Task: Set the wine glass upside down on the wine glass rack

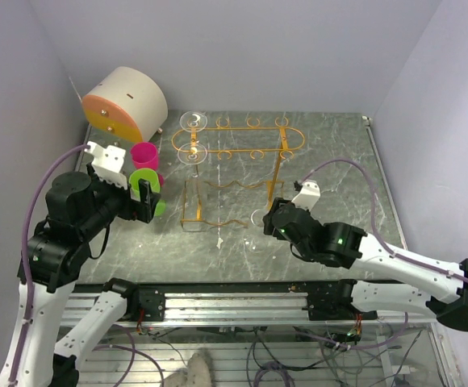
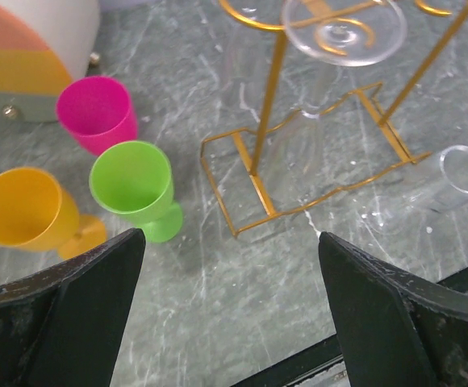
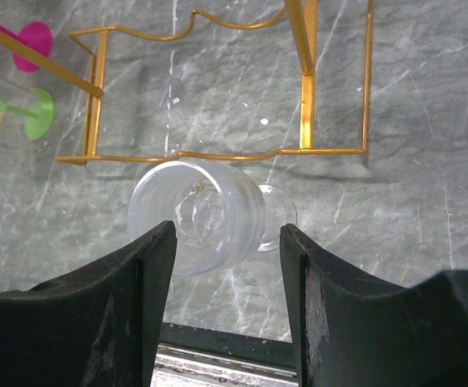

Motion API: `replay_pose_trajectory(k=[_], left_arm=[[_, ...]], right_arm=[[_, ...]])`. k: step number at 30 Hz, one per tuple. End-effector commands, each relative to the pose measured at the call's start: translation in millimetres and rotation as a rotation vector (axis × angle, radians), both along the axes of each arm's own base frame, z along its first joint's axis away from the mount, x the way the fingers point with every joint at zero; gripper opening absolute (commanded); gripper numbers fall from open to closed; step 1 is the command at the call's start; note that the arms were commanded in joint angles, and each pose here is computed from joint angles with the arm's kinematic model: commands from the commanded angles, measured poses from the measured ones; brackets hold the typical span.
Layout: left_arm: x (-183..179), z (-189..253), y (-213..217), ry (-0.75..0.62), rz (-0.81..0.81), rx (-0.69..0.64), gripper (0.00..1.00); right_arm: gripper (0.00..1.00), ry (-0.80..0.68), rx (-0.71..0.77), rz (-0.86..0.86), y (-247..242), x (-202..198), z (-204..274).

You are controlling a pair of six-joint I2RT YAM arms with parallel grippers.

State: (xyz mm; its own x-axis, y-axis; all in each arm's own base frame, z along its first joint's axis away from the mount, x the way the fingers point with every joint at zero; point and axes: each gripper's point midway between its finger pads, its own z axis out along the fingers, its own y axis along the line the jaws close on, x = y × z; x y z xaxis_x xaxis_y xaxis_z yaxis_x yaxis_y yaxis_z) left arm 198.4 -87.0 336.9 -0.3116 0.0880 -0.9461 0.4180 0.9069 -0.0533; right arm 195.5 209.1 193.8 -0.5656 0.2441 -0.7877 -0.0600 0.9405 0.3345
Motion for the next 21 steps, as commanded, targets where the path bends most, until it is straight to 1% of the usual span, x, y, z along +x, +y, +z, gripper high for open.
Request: replay_pose_trajectory(k=[1,3,5,9,12,15,18,21], left_arm=[[-4.7,7.2,32.3,0.016,0.180,0.026,0.99],[-7.5,13.1,37.7,-0.012,0.183,0.053,0.99],[-11.7,13.9,36.8,-0.018,0.148,0.074,0.99],[-18.9,18.1,36.6,-0.025,0.117,0.075,0.99],[-19.9,16.0,33.5,0.012,0.099,0.060,1.00],[-17.6,9.6,31.6,0.056,0.090,0.054,0.99],[-16.4,9.2,30.3,0.057,0.085,0.050,0.98],[-15.4,7.3,27.3,0.070,0.067,0.048,0.98]], right_arm=[[0.54,-0.003,0.000,-0.044,1.8,5.4,7.5],[0.53,-0.003,-0.004,-0.053,0.2,6.1,7.3],[0.52,-0.001,-0.006,-0.059,-1.4,6.4,6.8],[0.47,0.034,-0.026,-0.065,-3.6,5.9,-1.5],[0.45,0.064,-0.048,-0.064,-3.0,5.5,-9.4],[0.45,0.089,-0.064,-0.054,-0.1,5.5,-16.9],[0.45,0.105,-0.074,-0.048,2.7,5.3,-22.5],[0.41,0.111,-0.070,-0.046,5.0,5.9,-26.7]])
